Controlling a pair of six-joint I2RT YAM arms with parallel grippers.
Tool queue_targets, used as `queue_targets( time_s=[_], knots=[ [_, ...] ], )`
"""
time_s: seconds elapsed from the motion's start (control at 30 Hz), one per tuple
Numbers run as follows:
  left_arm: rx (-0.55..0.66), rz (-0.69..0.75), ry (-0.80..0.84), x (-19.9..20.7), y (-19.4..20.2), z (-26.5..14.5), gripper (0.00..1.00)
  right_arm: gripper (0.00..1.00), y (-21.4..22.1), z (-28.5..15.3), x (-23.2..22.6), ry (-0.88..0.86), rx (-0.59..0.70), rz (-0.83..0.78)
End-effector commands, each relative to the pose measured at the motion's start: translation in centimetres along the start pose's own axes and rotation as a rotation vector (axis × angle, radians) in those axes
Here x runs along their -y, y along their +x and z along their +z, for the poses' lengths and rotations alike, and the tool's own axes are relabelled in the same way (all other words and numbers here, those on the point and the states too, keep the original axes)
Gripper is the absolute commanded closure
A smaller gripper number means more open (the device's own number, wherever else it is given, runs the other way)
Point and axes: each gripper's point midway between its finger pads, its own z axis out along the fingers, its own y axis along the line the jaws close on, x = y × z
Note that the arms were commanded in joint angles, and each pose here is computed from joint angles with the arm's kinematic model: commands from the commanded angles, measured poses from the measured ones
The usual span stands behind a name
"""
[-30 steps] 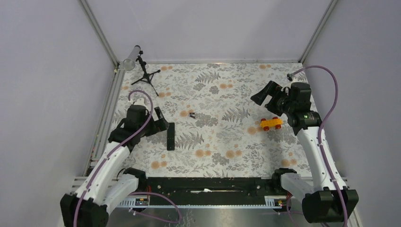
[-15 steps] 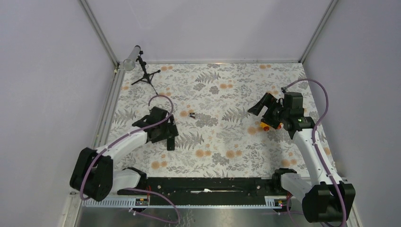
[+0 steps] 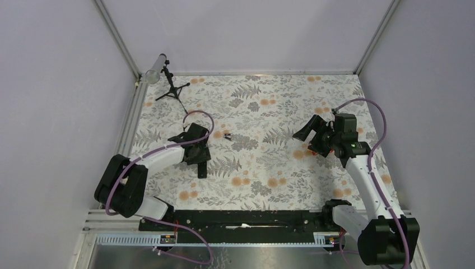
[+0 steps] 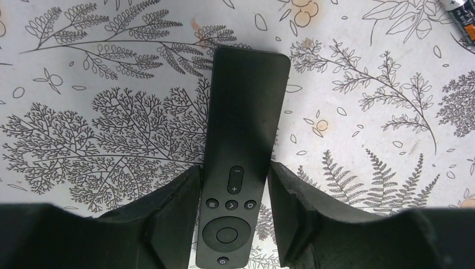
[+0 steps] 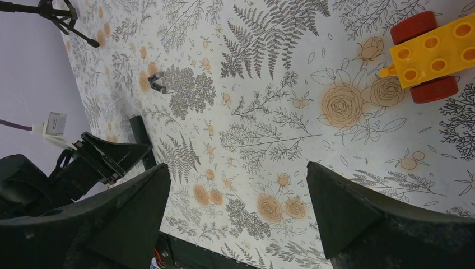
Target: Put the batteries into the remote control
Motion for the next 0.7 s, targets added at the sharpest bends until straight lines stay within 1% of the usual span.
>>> queue_targets(
  time_s=[0.0, 0.07, 0.13, 0.17, 0.27, 0.33, 0.4, 0.47, 0.5, 0.57, 0.67],
  knots=[
    [0.031, 0.029, -0.053, -0.1, -0.8, 0.4, 0.49, 0.02, 0.2, -0.4, -0.5, -0.031, 0.001, 0.003],
    [0.018, 0.046, -0.092, -0.4, -0.5, 0.5, 0.47, 0.0, 0.9, -0.4, -0.8, -0.07, -0.026, -0.019],
    [0.006, 0.063, -0.128, -0.6, -0.2, 0.5, 0.49, 0.0, 1.5, -0.3, -1.3, -0.118, -0.051, -0.045],
    [-0.003, 0.067, -0.139, -0.7, -0.1, 0.6, 0.53, 0.0, 1.7, -0.3, -1.1, -0.111, -0.058, -0.045],
    [-0.009, 0.058, -0.13, -0.4, 0.0, 0.4, 0.72, 0.0, 2.3, -0.2, -0.7, -0.104, -0.078, -0.051],
    [-0.005, 0.049, -0.087, 0.5, -0.3, -0.2, 0.8, 0.01, 2.6, -0.4, -1.1, -0.134, -0.09, -0.058],
    [0.0, 0.04, 0.003, 2.1, -0.7, -1.3, 0.83, 0.0, 3.3, -0.7, -2.5, -0.219, -0.106, -0.073],
    [0.004, 0.026, 0.151, 4.8, -1.3, -3.1, 0.84, 0.0, 4.6, -1.2, -4.4, -0.334, -0.136, -0.088],
    [0.016, 0.013, 0.24, 6.4, -1.7, -4.2, 0.84, 0.0, 5.0, -1.3, -5.5, -0.381, -0.132, -0.132],
    [0.01, -0.006, 0.473, 10.1, -2.0, -7.6, 0.84, 0.0, 6.8, -1.3, -7.3, -0.464, -0.142, -0.226],
    [0.055, -0.04, 0.737, 13.8, -3.2, -12.2, 0.83, 0.0, 9.6, -1.5, -11.0, -0.61, -0.122, -0.376]
  ],
)
